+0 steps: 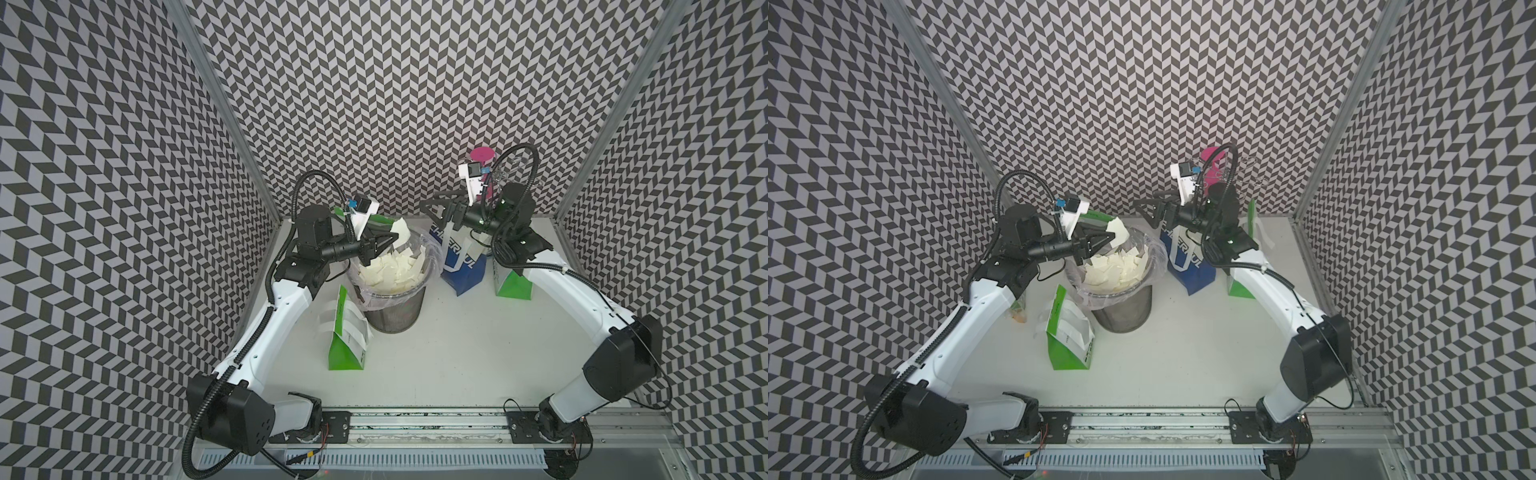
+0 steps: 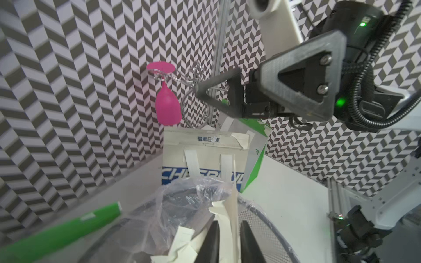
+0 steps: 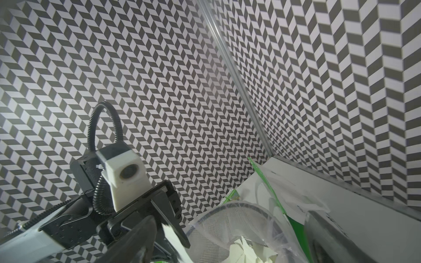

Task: Shred takeout receipts and throw away
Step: Place the takeout receipt in the trash bin, then reset both arms

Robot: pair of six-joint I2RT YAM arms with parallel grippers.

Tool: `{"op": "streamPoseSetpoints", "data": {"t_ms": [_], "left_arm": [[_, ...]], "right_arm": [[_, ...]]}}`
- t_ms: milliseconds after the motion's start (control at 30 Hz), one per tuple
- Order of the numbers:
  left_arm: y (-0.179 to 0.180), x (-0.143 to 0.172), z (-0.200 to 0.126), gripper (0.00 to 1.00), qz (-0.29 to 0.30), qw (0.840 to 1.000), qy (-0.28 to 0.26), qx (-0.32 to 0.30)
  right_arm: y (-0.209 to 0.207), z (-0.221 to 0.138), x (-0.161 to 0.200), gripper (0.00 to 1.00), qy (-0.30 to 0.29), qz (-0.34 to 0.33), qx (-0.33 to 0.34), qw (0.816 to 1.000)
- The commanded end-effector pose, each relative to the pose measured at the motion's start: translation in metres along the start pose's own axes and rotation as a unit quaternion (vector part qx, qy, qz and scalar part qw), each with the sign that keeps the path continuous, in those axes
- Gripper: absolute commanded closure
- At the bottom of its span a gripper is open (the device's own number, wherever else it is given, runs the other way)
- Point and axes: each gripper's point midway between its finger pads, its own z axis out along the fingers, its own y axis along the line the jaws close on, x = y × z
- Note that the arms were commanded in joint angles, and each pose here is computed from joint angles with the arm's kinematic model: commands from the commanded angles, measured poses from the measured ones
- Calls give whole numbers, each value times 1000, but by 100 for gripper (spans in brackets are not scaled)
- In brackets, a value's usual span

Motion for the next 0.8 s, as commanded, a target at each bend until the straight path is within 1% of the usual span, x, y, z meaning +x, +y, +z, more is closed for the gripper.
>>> {"op": "streamPoseSetpoints", "data": {"t_ms": [0,33,100,200,233,333,400,433,467,533,600,667,700,767], "left_arm": [[5,9,-2,64,-8,999,34,-19],[5,9,-3,56,-6,999,37,-23],[8,6,-7,47,3,998,42,-36],[17,-5,-18,40,12,997,40,-67],[22,-8,-23,39,11,996,39,-83],[51,-20,-47,34,16,985,43,-167],[75,-34,-72,26,20,970,36,-238],[85,-40,-84,25,22,961,30,-273],[97,-46,-97,24,27,950,23,-310],[121,-54,-124,22,31,923,13,-384],[144,-58,-152,17,29,893,-2,-449],[166,-53,-177,16,20,867,-15,-498],[176,-44,-186,15,12,856,-19,-517],[192,-27,-202,13,-4,838,-31,-545]], "right_arm": [[11,-27,-28,1,-19,-58,24,998],[7,-34,-29,0,-16,-66,38,997],[0,-47,-33,1,-9,-85,67,994],[-16,-73,-36,1,5,-97,109,989],[-21,-82,-38,1,9,-98,123,987],[-47,-116,-43,1,25,-109,194,975],[-64,-145,-52,1,27,-111,255,960],[-68,-157,-57,1,22,-113,279,953],[-73,-170,-64,1,13,-117,310,944],[-87,-196,-80,0,-13,-115,378,918],[-106,-233,-95,0,-43,-100,453,885],[-128,-275,-97,1,-79,-71,525,845],[-139,-294,-93,1,-98,-52,551,827],[-154,-323,-79,1,-126,-16,587,800]]}}
